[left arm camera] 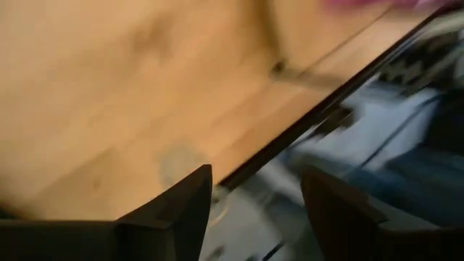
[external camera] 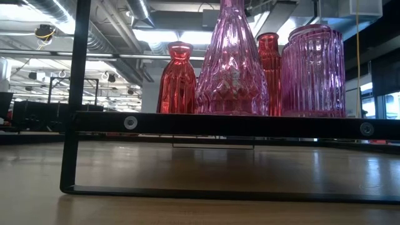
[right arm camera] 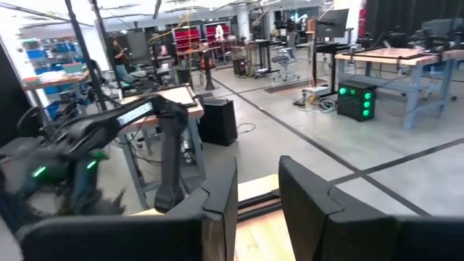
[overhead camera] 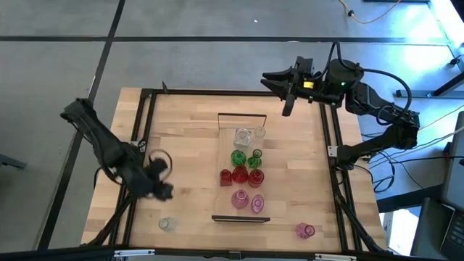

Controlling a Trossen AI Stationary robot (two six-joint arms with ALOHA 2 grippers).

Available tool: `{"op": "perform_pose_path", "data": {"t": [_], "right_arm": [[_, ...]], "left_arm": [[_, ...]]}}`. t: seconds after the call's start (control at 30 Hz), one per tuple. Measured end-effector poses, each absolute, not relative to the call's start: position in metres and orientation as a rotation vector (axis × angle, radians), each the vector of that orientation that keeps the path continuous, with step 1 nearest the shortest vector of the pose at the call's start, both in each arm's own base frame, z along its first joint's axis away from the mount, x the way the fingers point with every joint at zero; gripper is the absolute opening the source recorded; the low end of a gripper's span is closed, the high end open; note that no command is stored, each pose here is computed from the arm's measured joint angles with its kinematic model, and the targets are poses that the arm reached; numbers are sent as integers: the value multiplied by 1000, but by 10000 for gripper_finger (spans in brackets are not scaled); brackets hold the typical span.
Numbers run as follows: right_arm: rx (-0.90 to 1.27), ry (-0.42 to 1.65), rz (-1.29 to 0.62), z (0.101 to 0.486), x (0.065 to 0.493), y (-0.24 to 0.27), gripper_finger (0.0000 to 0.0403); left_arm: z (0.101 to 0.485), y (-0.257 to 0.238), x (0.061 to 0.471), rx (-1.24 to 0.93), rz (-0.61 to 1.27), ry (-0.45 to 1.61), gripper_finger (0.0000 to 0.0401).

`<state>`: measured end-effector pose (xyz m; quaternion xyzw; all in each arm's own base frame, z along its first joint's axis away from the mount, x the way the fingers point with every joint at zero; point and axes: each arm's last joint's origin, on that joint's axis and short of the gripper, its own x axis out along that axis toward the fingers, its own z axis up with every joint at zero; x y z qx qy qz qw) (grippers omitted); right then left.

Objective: Sort vases onto shelf
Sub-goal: Put the transparent vase aligned with the other transparent vases on the shelf

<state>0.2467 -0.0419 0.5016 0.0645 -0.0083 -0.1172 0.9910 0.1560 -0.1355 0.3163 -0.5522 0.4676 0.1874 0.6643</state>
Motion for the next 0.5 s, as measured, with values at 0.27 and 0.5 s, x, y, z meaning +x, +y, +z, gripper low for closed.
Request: {"op": "perform_pose_path", "data": {"t": [0.27, 0.5], "right_arm": [[133, 5, -219, 500, 247, -41, 85], [132, 18, -220, 498, 247, -41, 85]], "left_arm": [[282, -191, 167, -1240, 386, 1378, 191], [268, -204, 170, -1226, 455, 1352, 171]]}}
